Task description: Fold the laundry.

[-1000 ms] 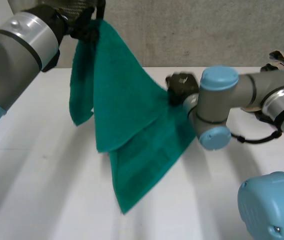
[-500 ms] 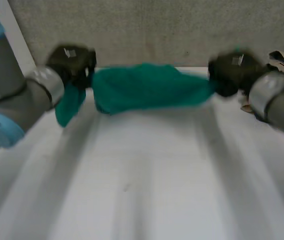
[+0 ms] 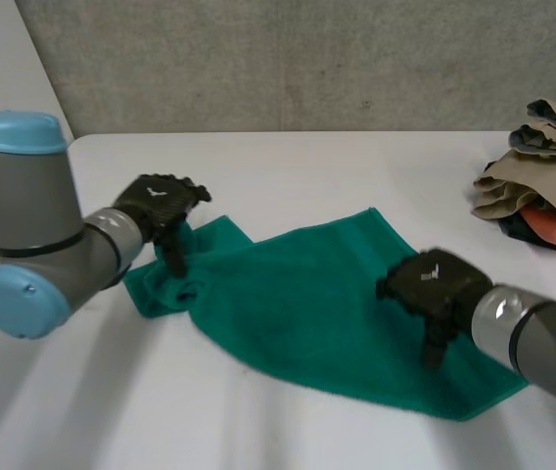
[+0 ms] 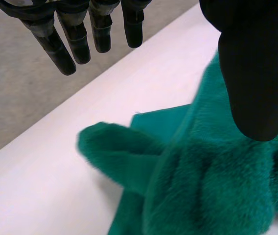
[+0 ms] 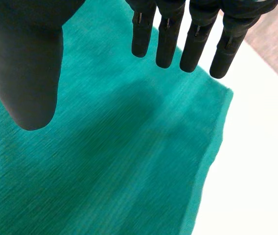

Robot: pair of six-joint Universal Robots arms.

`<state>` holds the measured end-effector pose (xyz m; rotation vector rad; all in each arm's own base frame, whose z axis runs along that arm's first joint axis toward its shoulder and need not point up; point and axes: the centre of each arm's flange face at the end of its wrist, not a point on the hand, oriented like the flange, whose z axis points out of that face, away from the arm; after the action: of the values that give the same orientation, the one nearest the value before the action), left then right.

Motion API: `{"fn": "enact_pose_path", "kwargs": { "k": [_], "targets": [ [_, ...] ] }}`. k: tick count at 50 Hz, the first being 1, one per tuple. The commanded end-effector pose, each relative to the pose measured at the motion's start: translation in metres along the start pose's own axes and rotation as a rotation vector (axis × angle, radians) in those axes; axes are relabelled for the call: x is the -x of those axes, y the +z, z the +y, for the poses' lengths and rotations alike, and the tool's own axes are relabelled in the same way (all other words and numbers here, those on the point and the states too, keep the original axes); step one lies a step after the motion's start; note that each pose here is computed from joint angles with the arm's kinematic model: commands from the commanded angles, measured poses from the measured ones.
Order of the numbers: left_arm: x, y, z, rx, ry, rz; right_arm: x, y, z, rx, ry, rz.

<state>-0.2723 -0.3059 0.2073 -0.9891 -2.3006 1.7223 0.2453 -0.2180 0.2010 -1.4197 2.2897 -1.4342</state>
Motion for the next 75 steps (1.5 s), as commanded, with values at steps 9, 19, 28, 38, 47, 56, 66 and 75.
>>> {"fn": "enact_pose_path", "kwargs": {
  "k": [9,19,28,38,47,56,66,75],
  "targets": [
    [0.068,-0.028,0.036,0.087,-0.135,-0.121,0.011,0.065,-0.067,-0.259,-0.148,-0.039],
    [0.055,0.003,0.079,0.192,-0.151,0.023,0.02,0.103,-0.067,-0.199,-0.179,-0.028],
    [0.027,0.018,0.075,0.243,-0.308,0.125,0.009,0.107,-0.051,-0.166,-0.107,0.008],
    [0.036,-0.011,0.021,0.124,-0.203,0.091,0.003,0.136,-0.07,-0.379,-0.144,0.013],
    [0.029,-0.103,-0.086,-0.182,0.004,0.031,0.021,0.173,-0.072,-0.466,-0.171,-0.128],
    [0.026,-0.121,-0.105,-0.256,0.128,0.019,0.026,0.207,-0.072,-0.485,-0.114,-0.035],
    [0.079,-0.056,-0.135,-0.379,0.253,-0.284,-0.1,0.129,-0.187,-0.854,-0.035,0.625],
    [0.081,-0.043,-0.182,-0.616,0.162,-0.355,-0.118,0.067,-0.197,-0.872,-0.016,0.624]
  ]
}}
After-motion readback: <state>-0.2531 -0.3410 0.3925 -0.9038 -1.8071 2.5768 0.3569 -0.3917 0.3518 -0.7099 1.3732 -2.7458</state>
